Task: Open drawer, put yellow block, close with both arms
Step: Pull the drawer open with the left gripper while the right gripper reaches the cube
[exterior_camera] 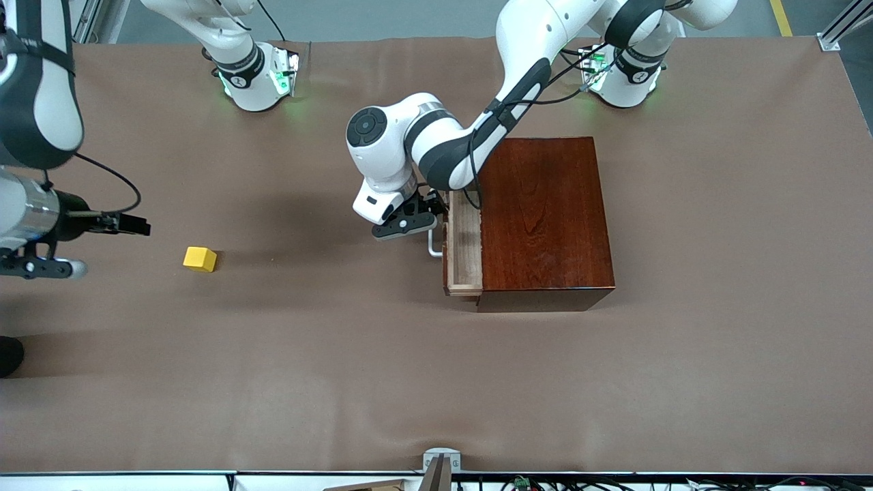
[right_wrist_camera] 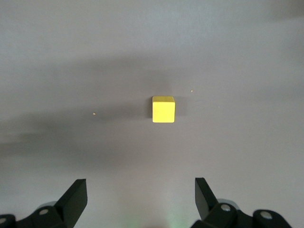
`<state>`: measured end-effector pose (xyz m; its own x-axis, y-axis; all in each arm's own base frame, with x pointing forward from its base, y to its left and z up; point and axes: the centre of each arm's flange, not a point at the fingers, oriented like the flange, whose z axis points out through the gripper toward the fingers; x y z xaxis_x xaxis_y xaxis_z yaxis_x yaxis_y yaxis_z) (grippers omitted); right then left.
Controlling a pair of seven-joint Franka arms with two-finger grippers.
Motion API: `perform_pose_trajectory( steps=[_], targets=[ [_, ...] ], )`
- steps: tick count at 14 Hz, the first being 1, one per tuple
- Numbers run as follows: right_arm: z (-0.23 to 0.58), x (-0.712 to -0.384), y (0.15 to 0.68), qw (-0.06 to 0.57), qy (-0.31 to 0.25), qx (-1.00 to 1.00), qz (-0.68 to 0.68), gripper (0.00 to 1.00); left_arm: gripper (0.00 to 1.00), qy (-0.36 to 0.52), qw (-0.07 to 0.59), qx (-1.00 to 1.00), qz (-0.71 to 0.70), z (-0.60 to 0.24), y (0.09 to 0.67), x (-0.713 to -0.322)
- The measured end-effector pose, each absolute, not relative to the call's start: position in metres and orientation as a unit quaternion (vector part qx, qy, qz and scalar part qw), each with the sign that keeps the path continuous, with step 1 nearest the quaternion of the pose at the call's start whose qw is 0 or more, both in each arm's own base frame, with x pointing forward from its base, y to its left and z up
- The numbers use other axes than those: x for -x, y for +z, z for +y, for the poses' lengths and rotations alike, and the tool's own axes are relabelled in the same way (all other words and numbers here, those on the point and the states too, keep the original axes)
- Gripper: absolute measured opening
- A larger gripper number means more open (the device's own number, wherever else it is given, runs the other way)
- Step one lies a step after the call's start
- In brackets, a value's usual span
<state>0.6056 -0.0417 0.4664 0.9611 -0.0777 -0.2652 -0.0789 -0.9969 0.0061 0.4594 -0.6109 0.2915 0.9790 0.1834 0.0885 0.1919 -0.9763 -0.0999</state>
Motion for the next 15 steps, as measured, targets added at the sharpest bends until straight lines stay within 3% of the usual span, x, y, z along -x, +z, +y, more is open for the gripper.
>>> perform_pose_trajectory(
  steps=[5, 15],
  targets=[
    [-0.046, -0.619, 0.414, 0.003, 0.156, 0.987, 0.043, 1.00, 1.00, -0.052, 0.014, 0.992, -0.110, -0.625, 0.294, -0.455],
    [-0.069, -0.618, 0.299, 0.008, 0.125, 0.992, 0.031, 1.00, 1.00, -0.080, -0.075, 0.983, -0.144, -0.648, 0.303, -0.454]
  ],
)
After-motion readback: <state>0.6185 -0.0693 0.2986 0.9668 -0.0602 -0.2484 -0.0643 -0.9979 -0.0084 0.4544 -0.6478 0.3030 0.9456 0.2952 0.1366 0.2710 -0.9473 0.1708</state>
